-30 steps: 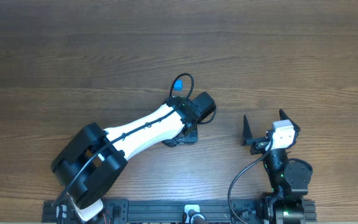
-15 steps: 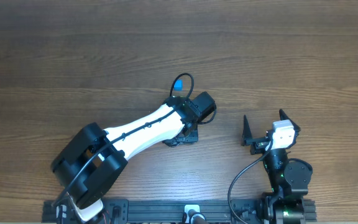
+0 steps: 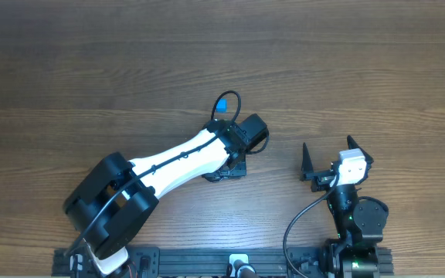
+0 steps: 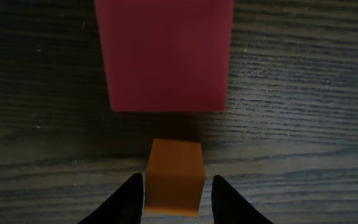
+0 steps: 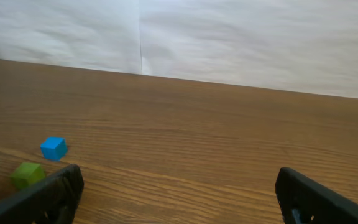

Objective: Stack Cubes

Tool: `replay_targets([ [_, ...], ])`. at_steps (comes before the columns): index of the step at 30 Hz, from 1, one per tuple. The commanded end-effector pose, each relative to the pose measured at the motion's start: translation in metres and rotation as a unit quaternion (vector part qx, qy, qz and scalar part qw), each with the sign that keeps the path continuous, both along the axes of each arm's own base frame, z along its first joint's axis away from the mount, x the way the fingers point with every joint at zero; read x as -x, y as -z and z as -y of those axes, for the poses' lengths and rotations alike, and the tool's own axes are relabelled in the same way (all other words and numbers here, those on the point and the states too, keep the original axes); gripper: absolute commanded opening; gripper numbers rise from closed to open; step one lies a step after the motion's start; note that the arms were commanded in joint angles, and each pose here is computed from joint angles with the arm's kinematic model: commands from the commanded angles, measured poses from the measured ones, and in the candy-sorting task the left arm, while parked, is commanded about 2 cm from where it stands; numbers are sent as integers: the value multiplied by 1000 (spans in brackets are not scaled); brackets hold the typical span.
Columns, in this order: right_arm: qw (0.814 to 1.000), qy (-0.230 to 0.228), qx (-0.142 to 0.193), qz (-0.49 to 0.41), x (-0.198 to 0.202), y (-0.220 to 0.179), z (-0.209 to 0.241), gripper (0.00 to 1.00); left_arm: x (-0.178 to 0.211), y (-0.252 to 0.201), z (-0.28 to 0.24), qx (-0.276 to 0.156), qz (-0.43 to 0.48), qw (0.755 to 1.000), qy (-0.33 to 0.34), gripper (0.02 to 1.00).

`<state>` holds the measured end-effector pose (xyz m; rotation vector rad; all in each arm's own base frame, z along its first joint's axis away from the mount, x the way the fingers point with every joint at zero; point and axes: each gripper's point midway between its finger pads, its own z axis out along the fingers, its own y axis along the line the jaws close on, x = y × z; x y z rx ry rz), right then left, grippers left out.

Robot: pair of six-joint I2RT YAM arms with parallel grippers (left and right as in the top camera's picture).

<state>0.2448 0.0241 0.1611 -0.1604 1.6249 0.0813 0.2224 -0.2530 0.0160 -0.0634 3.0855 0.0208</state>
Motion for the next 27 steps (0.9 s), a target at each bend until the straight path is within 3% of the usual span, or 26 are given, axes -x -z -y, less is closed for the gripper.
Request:
replay_targets([
  [1,1000,1,1,0,0,1,1,993,4,7,-3,-5,-11,1000,-4,375],
  [16,1000,1,1,0,0,1,1,991,8,13,-4,-1,-17,1000,-7,373],
  [22,1000,1,1,0,0,1,1,993,8,13,-4,-1,-17,1000,-7,200],
  [27,1000,1,1,0,0,1,1,991,8,13,-4,-1,-17,1000,-7,141],
])
